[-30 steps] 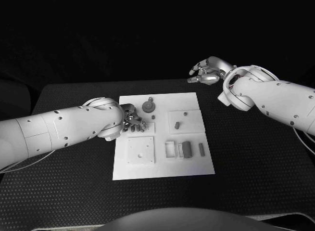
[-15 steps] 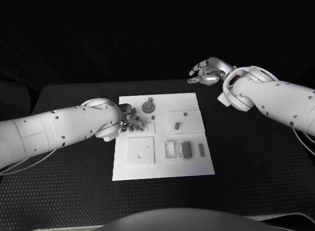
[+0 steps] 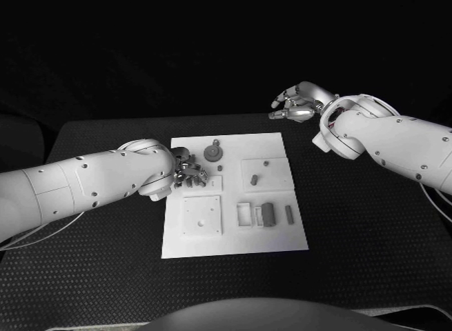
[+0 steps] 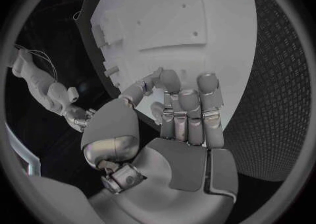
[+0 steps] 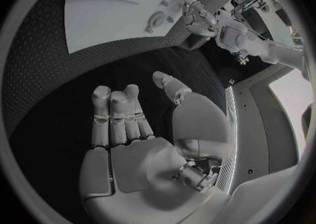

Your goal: Assemble the parts on the task board

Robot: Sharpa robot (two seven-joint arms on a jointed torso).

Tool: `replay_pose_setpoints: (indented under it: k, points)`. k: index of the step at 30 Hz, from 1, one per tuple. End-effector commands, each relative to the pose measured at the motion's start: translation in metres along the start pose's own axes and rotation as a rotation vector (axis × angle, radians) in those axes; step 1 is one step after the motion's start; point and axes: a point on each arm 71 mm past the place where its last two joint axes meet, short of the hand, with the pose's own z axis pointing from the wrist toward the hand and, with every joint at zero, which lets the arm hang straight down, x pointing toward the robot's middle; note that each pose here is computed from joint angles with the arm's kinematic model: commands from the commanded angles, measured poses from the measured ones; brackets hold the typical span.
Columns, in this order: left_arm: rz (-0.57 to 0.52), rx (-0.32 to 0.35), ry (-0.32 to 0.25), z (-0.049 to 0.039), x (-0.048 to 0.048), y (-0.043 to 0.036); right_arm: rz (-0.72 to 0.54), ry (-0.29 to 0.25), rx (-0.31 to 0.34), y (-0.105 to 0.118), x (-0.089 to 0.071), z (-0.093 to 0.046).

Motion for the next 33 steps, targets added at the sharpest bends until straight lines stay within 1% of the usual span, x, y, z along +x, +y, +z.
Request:
replay_pose_setpoints:
  k: [1,13,26,33]
  points:
    - [0.016,-0.016,0.003,0.0011,0.004,0.0008,0.001,0.01,-0.009,0.0008,0.0009,0.0]
    - [0.023,-0.012,-0.001,0.0012,0.0043,-0.0011,0.001,0.012,-0.009,0.0008,0.0011,0.0001]
    - [0.014,0.001,-0.003,-0.0027,0.0047,0.0022,0.001,0.012,-0.007,0.0,0.0011,0.0]
    - [-0.002,0.027,-0.021,-0.0055,0.0042,0.0025,0.001,0.012,-0.006,-0.0007,0.0011,-0.0001]
